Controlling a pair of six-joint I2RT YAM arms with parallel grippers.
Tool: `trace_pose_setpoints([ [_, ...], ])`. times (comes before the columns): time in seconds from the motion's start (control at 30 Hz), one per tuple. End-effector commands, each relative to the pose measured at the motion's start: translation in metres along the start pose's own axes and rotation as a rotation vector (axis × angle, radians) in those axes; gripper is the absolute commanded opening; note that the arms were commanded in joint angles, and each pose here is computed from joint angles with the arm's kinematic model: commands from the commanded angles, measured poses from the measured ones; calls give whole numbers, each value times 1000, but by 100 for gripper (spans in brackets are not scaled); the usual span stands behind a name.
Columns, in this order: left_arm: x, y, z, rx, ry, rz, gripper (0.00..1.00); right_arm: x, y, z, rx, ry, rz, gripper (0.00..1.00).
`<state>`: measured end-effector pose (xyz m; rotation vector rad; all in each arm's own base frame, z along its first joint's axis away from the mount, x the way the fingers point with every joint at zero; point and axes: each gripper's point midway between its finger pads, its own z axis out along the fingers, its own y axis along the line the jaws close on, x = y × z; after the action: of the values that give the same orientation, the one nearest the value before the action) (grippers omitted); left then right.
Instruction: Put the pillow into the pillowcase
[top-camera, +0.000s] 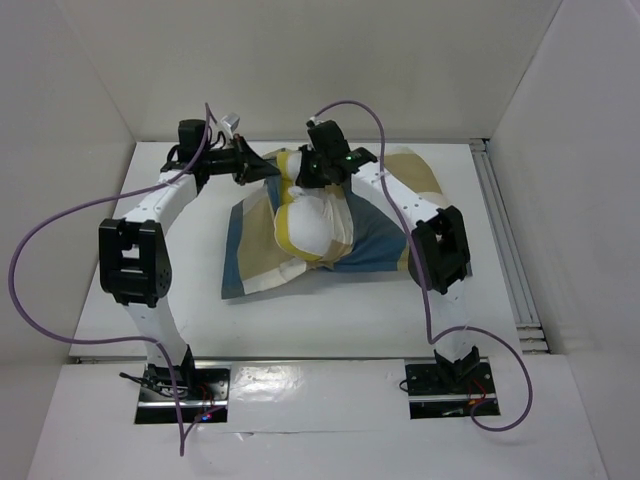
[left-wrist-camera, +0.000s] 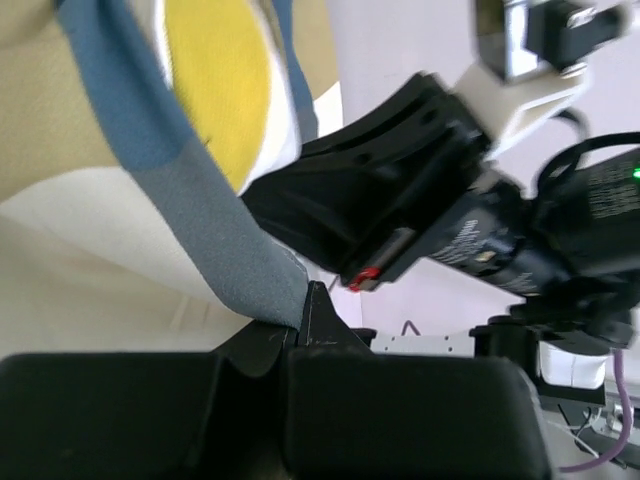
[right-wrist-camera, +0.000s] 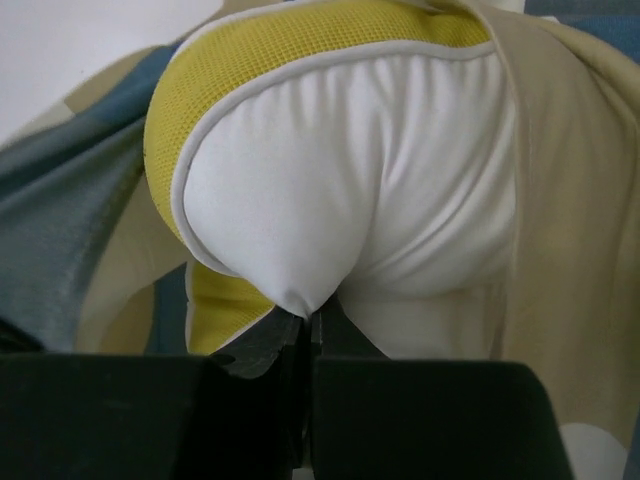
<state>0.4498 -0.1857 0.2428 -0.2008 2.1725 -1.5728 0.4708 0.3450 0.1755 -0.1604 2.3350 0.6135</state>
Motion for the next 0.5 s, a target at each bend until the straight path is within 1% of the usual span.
trace_pose_setpoints([
  [0.0, -20, -57, -9, 128, -22, 190, 0, 48, -30, -5, 63, 130, -5, 0],
  [0.03, -22, -63, -10, 139, -29, 191, 0, 58, -31, -2, 53, 152, -3, 0],
  [0.07, -22, -66, -11, 152, -26, 195, 0, 79, -36, 1, 47, 208, 4, 0],
  [0.13, -27, -75, -12, 179, -42, 200, 0, 99, -38, 7, 49, 250, 1, 0],
  [0.23, -24, -83, -9, 207, -22, 196, 0, 120, -42, 19, 52, 288, 8, 0],
  [0.27, -22, -92, -8, 231, -12, 229, 0, 121, -42, 23, 50, 285, 8, 0],
  [0.3, -25, -95, -7, 238, -15, 227, 0, 127, -39, 27, 39, 297, 3, 0],
  [0.37, -18, -105, -3, 264, 8, 245, 0, 129, -41, 44, 45, 309, 4, 0],
  [0.4, -17, -113, -6, 283, 16, 265, 0, 114, -27, 49, 1, 282, 4, 0],
  [0.43, -10, -114, -2, 302, 49, 268, 0, 121, -30, 60, 2, 305, 7, 0],
  [0.47, -2, -121, 1, 322, 76, 270, 0, 117, -28, 66, -1, 297, 15, 0],
])
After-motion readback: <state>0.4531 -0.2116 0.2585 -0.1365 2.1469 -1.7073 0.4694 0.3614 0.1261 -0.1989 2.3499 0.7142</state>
